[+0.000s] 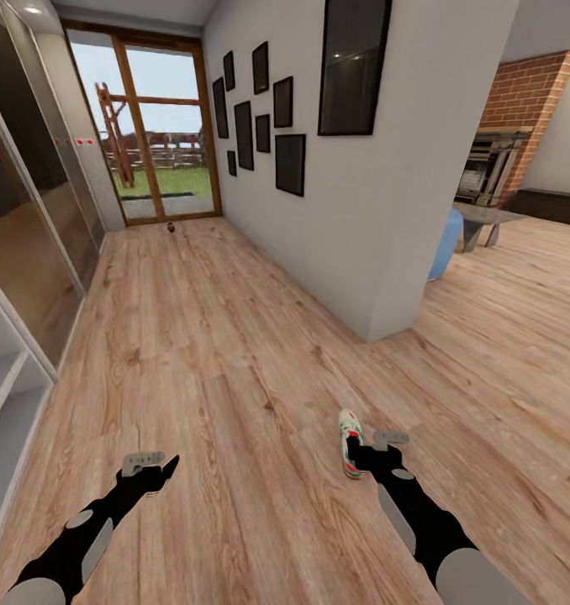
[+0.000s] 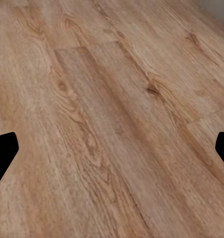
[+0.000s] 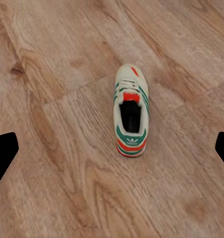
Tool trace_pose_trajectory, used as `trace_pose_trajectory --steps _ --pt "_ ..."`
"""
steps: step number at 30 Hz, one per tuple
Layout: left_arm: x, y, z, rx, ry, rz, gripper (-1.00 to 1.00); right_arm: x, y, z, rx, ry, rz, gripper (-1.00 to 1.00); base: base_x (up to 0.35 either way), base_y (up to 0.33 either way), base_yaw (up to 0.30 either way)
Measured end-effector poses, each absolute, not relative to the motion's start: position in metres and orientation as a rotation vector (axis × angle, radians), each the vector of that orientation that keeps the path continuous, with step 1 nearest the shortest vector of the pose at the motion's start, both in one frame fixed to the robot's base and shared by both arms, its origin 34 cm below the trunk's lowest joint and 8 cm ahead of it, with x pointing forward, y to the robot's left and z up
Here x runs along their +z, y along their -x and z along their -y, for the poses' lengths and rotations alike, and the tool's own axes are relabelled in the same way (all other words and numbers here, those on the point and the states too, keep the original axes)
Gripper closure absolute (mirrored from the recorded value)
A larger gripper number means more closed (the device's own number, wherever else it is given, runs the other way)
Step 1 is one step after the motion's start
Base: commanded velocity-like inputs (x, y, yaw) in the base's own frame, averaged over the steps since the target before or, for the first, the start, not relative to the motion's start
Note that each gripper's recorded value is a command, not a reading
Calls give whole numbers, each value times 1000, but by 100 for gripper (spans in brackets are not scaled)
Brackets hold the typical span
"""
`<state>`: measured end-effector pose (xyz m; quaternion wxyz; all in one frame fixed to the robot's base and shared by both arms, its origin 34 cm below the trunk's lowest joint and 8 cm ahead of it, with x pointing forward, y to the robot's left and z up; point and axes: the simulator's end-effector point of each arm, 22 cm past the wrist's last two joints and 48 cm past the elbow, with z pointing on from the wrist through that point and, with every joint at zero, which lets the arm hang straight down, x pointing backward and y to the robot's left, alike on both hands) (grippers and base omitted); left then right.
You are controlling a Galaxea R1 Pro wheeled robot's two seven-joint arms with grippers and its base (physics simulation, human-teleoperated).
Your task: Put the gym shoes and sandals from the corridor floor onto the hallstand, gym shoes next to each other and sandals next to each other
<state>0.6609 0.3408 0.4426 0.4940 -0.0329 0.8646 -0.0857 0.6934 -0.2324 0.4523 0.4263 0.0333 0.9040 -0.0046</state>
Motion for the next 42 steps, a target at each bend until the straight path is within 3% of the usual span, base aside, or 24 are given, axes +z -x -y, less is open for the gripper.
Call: trace_pose_trajectory --steps 7,18,42 --pt "442 -661 -336 -215 76 -2093 -100 452 -693 233 -12 -84 -2260 -100 338 0 -35" --pt "441 -659 -334 -216 76 -2093 -100 450 -692 233 -13 -82 -2265 -100 300 90 -235" --pt "440 -658 -335 -214 74 -2096 -100 447 -690 231 -8 -85 -2271 -100 27 19 -19"
